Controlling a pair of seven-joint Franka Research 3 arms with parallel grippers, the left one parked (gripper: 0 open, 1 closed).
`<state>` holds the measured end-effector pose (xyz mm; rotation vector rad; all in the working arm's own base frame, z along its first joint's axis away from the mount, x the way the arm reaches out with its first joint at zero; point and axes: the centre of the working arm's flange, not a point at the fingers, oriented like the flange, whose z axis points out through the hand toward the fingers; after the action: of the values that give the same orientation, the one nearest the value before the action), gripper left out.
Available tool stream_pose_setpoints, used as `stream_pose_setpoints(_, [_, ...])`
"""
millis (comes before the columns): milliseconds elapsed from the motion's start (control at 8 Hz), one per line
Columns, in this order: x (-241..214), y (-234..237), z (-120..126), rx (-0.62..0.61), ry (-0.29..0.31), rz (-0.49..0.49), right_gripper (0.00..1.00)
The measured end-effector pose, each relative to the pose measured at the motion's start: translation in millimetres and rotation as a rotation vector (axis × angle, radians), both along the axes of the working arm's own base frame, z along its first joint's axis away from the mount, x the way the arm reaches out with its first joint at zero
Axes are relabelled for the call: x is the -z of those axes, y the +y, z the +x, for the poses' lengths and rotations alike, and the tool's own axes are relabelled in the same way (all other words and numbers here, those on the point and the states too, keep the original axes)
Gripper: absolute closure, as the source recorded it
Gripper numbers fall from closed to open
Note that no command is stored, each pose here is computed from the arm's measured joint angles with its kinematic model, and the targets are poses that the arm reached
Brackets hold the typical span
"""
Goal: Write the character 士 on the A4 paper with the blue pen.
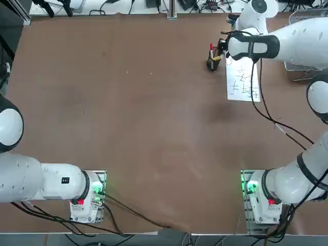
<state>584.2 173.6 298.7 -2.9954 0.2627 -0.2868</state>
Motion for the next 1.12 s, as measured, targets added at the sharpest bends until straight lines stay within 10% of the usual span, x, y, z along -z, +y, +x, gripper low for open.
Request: stream_pose_setpoints(1125, [15.1, 2.2, 5.6, 0.023, -0.012, 0.01, 0.46])
